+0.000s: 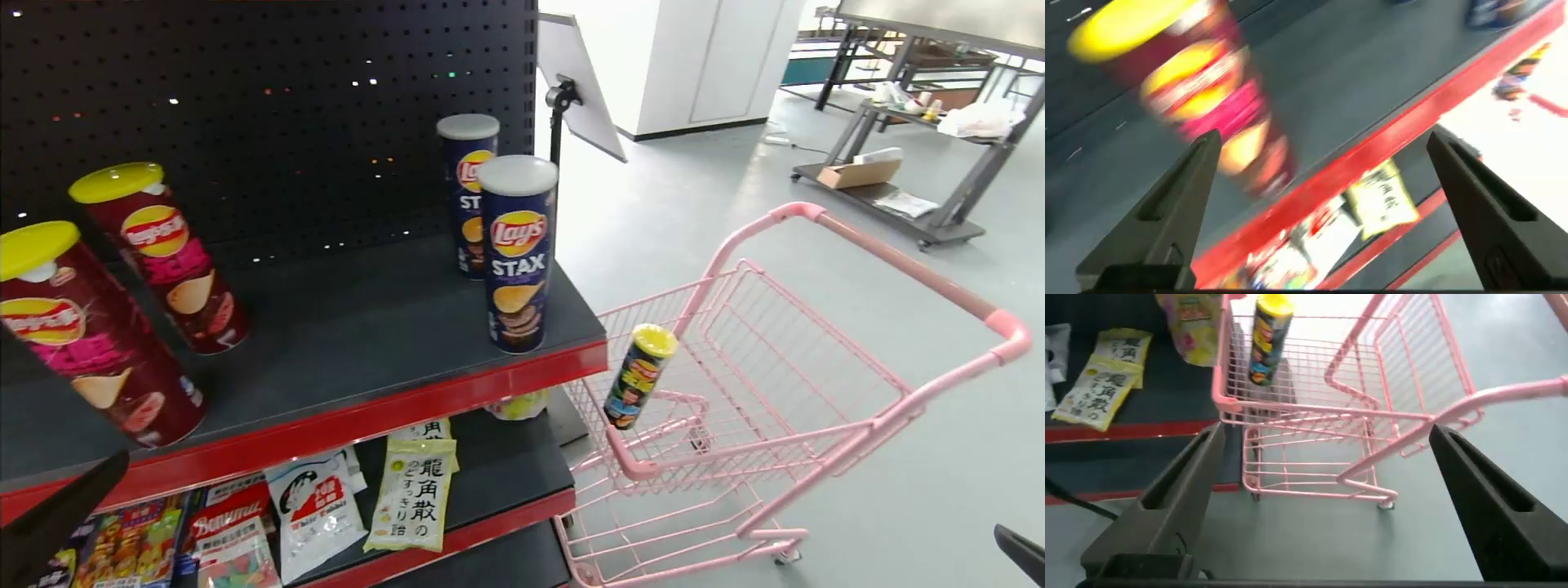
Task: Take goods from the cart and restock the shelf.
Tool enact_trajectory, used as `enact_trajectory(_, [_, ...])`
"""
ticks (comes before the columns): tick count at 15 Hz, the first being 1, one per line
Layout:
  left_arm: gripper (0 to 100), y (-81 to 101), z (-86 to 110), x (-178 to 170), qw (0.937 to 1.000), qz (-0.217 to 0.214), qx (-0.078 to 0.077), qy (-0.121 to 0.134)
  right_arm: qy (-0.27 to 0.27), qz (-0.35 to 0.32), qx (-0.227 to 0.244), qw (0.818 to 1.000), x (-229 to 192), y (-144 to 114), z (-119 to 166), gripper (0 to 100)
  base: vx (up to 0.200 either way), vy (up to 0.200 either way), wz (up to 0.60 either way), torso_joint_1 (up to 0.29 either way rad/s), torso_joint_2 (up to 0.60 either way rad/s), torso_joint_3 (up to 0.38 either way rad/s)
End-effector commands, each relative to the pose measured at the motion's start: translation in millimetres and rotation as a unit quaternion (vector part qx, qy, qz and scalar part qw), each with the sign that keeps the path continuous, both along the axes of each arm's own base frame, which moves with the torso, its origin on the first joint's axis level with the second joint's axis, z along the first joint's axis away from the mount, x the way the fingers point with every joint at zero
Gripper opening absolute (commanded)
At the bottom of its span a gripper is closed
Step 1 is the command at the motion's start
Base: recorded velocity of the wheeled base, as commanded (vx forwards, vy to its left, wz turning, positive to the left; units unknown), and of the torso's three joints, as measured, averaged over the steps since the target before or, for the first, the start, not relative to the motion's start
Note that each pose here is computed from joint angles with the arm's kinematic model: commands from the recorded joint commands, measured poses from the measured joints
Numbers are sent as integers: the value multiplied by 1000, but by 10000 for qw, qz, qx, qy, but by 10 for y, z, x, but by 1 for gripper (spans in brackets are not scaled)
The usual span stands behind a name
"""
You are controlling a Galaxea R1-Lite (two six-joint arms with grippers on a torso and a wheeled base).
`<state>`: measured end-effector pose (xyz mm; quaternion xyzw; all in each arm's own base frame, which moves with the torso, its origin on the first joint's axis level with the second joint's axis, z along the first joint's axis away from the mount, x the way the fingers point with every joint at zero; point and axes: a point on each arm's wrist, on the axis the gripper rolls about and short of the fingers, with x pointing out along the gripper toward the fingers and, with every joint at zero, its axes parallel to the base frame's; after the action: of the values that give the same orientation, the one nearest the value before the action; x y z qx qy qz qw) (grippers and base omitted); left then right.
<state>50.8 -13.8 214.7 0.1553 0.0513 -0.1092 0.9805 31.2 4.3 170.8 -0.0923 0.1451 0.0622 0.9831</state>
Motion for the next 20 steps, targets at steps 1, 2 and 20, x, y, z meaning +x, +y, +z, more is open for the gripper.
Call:
enact_trajectory(1, [100, 2, 0, -5, 10000, -1, -5, -11, 32, 2, -9, 10000, 10, 2, -2, 100, 0, 0, 0, 0, 0, 0])
enact_trajectory(2, [100, 1, 0, -5, 10000, -16, -6, -10, 32, 5, -17, 10000, 10, 2, -2, 100, 0, 0, 0, 0, 0, 0])
enact_trajectory(20, [100, 25, -168, -139, 9991, -423, 27, -30, 171, -37, -64, 9998, 31, 4, -51, 100, 0, 0, 0, -106, 303, 193])
